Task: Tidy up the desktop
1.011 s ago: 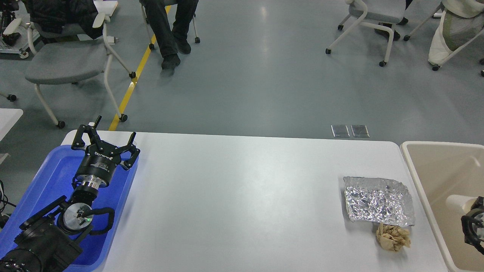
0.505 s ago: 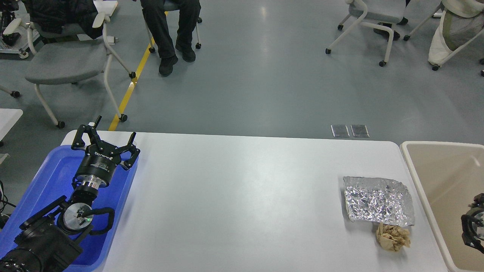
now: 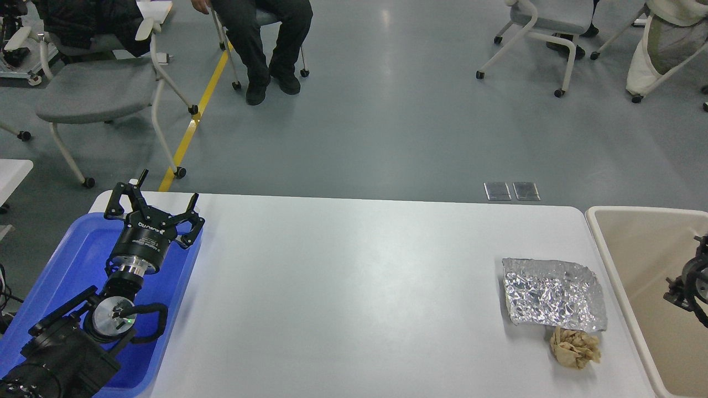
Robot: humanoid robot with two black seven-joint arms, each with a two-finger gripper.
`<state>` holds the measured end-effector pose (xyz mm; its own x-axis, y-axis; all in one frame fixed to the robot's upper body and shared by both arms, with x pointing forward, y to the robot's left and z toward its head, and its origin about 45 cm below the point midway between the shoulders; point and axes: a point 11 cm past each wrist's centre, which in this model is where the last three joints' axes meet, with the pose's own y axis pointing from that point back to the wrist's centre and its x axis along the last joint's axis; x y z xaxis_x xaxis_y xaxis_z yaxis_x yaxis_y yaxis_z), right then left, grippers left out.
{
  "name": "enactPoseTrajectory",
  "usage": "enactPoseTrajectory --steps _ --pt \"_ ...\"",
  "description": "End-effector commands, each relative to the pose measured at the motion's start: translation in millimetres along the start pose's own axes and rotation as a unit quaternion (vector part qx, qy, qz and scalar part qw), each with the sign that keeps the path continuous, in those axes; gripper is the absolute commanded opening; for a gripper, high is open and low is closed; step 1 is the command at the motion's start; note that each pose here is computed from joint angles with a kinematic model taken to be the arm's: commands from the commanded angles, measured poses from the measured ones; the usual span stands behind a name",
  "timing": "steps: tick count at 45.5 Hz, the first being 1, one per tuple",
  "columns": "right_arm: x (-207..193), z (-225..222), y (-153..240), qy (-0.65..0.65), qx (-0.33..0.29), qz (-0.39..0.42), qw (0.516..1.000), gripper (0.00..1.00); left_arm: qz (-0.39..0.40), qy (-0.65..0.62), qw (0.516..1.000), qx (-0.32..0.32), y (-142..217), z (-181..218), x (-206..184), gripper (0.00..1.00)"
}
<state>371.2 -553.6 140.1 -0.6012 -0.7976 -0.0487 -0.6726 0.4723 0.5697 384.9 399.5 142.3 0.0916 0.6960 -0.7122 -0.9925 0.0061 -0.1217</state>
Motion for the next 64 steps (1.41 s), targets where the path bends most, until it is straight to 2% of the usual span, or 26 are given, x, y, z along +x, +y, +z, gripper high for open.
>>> enactPoseTrajectory --steps 1,6,12,19,24,42,64 --pt "-100 -53 26 -0.113 0.051 -0.201 0.972 1.0 0.001 0.0 1.0 0.0 0 0 0 1.0" --pt "-151 -61 50 -0.142 0.057 -0.292 0.944 1.0 0.002 -0.001 1.0 0.0 0 0 1 1.0" --pt "-213 -45 73 -0.181 0.038 -0.373 0.909 1.0 0.002 -0.001 1.0 0.0 0 0 0 1.0" --pt "-270 -11 100 -0.205 0.01 -0.471 0.858 1.0 0.002 -0.001 1.0 0.0 0 0 0 1.0" --pt "-292 17 113 -0.211 -0.011 -0.513 0.832 1.0 0.001 0.0 1.0 0.0 0 0 0 1.0" --pt "-300 88 122 -0.221 -0.071 -0.517 0.824 1.0 0.001 0.0 1.0 0.0 0 0 0 1.0" --pt "-296 93 121 -0.225 -0.075 -0.513 0.825 1.0 0.001 0.0 1.0 0.0 0 0 0 1.0"
